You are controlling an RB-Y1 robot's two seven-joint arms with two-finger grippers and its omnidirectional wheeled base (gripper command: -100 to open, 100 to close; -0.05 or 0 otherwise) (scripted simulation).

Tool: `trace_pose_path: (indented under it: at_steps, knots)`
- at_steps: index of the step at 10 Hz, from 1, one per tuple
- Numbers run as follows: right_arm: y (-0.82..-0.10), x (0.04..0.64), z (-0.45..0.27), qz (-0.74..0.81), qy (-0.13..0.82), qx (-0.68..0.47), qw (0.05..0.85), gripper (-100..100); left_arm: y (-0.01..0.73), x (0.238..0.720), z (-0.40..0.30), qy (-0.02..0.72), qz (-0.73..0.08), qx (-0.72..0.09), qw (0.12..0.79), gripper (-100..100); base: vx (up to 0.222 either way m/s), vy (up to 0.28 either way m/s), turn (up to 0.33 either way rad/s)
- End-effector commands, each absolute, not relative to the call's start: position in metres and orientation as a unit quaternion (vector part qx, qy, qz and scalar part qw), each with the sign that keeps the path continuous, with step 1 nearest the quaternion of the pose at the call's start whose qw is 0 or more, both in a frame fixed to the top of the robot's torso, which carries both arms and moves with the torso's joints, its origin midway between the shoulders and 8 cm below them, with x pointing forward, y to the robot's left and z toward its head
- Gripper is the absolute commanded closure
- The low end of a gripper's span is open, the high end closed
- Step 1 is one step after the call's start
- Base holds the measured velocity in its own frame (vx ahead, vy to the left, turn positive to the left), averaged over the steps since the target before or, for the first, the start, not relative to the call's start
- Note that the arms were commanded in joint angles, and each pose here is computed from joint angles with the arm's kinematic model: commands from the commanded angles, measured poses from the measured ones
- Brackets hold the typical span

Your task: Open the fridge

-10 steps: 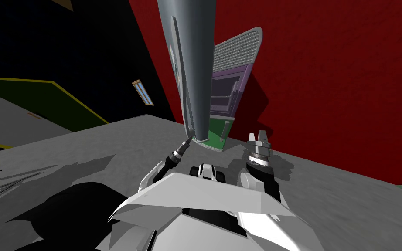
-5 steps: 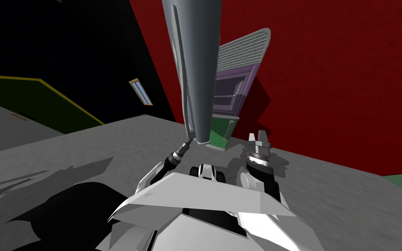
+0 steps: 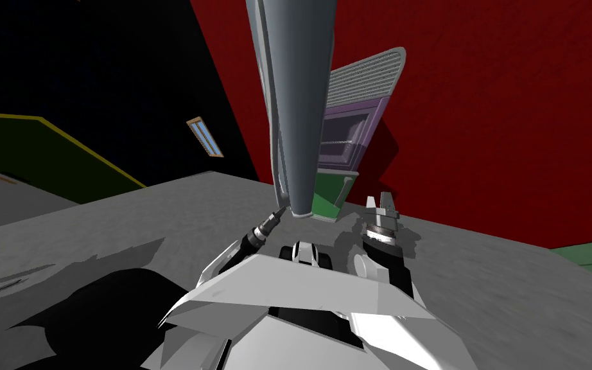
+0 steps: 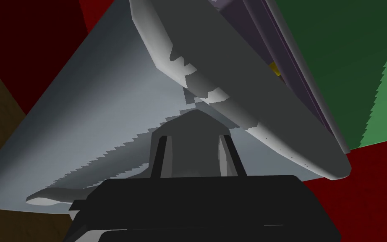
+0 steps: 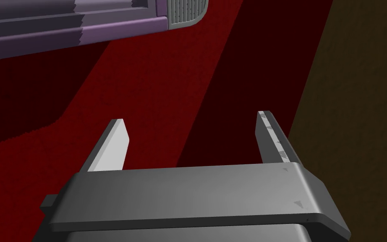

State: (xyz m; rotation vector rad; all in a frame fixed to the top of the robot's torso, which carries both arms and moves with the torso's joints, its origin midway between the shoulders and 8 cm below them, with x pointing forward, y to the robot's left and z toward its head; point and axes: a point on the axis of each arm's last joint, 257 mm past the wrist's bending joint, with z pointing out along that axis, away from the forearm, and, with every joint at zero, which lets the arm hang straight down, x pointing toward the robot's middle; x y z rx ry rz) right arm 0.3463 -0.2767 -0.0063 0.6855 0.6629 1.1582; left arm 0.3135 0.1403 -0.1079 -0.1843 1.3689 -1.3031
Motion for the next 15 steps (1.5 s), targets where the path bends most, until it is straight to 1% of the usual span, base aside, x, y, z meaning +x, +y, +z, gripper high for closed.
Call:
trace_pose_path:
  at_steps: [1,5,7,8,15]
  knots:
    - [-0.277,0.346,-0.006,0.526,0.301,0.311,0.732,0,0.136,0.309,-0.097,0.578,-0.568,-0.066,0.583,100,0.025,0.181,-0.04]
    - [-0.277,0.346,-0.006,0.526,0.301,0.311,0.732,0,0.126,0.296,-0.093,0.576,-0.584,-0.049,0.569,100,-0.017,0.249,-0.066]
    - [-0.277,0.346,-0.006,0.526,0.301,0.312,0.732,0,0.121,0.289,-0.092,0.575,-0.593,-0.041,0.562,100,0.036,0.2,-0.066]
    - [-0.277,0.346,-0.006,0.526,0.301,0.312,0.732,0,0.119,0.277,-0.099,0.592,-0.592,-0.046,0.545,-100,0.015,0.088,0.113]
    - [-0.277,0.346,-0.006,0.526,0.301,0.312,0.732,0,0.106,0.244,-0.058,0.59,-0.611,-0.031,0.528,-100,0.067,-0.011,0.093]
